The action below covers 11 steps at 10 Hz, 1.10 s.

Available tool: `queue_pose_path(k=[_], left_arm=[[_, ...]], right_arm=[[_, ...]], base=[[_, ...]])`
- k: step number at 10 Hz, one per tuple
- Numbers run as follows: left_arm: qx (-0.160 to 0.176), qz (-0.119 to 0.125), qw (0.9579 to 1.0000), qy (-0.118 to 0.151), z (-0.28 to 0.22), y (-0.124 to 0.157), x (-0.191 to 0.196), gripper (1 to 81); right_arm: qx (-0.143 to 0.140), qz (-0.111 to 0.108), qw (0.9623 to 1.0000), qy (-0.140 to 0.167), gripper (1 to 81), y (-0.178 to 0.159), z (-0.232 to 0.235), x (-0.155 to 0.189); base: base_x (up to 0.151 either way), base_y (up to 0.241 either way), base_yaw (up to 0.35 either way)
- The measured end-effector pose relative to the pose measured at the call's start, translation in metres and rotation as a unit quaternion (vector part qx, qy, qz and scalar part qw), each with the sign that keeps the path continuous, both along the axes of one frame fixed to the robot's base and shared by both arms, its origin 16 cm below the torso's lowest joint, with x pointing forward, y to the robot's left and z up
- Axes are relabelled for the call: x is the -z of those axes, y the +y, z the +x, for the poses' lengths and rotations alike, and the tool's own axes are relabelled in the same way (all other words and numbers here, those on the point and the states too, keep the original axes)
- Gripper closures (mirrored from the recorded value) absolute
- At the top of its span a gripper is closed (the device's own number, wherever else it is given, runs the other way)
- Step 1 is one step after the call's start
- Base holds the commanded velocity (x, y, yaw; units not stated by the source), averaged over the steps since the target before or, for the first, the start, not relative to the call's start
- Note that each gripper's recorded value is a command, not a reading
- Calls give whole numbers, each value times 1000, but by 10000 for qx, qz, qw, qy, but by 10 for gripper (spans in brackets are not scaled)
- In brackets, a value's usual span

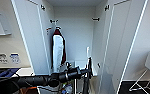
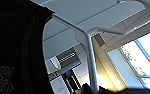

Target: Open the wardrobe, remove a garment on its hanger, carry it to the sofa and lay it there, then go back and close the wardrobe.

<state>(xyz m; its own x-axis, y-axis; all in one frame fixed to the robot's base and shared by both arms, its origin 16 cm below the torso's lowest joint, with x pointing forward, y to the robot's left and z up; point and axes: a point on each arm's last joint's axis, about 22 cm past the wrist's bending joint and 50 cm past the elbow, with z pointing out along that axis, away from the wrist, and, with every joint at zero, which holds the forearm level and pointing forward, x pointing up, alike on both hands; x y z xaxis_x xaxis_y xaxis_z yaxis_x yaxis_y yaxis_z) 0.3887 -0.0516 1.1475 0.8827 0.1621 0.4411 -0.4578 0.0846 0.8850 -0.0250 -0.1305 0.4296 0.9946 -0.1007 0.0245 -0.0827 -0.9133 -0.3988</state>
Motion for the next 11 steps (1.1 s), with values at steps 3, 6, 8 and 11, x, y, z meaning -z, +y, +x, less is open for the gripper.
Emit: queue_pose_path(k=[3,6,8,11], left_arm=[[-53,26,10000,48,2,4,6,811],[-131,40,9999,51,8,12,11,811],[-192,70,9994,284,23,18,35,811],[-165,160,9976,652,42,14,71,811]], right_arm=[[12,-28,10000,-31,10,-5,1,1],[11,-59,10000,56,10,-11,-10,1],[24,-77,9997,247,10,-14,-27,1],[31,-70,9984,562,10,-13,-52,-1]], base=[[0,0,-205],[0,0,-213],[0,0,-218],[0,0,-223]])
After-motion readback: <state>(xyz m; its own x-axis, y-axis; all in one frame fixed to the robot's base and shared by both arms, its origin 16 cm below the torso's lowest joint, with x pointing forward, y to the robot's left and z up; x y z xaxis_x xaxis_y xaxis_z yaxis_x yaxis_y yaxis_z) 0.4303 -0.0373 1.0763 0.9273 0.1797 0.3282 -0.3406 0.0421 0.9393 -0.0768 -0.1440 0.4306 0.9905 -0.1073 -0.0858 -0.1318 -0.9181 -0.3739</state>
